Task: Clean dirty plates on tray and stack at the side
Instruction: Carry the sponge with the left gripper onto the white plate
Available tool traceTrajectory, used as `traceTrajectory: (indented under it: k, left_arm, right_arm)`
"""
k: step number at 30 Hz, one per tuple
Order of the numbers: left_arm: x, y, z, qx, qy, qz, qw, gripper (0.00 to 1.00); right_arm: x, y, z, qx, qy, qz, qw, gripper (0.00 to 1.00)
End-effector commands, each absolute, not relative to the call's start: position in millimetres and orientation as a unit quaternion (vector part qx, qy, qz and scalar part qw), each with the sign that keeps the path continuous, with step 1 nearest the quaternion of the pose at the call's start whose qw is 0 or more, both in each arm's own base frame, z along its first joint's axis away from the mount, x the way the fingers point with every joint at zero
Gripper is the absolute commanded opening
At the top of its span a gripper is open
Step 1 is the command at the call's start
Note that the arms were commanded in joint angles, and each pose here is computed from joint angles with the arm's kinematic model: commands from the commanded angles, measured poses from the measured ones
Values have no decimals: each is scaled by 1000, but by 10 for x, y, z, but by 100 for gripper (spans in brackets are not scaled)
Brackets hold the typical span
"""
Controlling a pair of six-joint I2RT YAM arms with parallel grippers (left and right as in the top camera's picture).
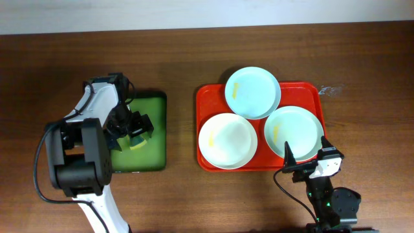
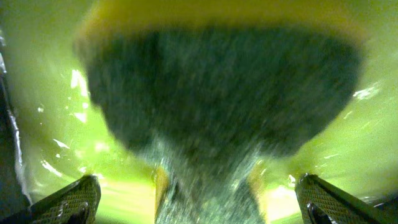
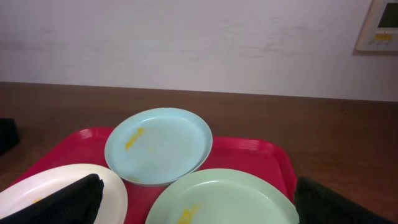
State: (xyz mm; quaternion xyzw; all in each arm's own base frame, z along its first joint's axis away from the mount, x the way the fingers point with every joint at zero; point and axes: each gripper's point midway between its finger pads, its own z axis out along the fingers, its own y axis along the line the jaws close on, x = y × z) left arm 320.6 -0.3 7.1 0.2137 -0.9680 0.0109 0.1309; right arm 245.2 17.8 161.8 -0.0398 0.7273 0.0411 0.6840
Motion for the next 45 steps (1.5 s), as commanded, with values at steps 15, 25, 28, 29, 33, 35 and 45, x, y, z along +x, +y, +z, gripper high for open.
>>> traceTrajectory:
  k: [15,25,28,29,33,35,45]
  left_arm:
    - [3438,96,2,213,-973,-6,84,66]
    - [3612,101,963,213,-973,-6,90,0]
    - [3674,96,1329,211,-975,-1,73,0]
    - [3673,89,1355,210,-975,-1,72,0]
    - [3641,-53,792,211,-974,-4,83,0]
    - [3486,-195,467,175,-979,-7,103,0]
    - [3454,-1323,1815,39,-997,64,-36,0]
  right_arm:
    - [2453,159,1588,-36,729,38,682,98]
    - [2454,158,1588,-36,729,38,682,99]
    - [2454,158,1588,-36,729,38,682,98]
    - [2454,158,1588,-36,729,38,682,98]
    - [2454,158,1588,-36,729,38,682,98]
    - [2454,158,1588,-36,729,38,682,98]
    - [2454,158,1588,-36,729,38,682,98]
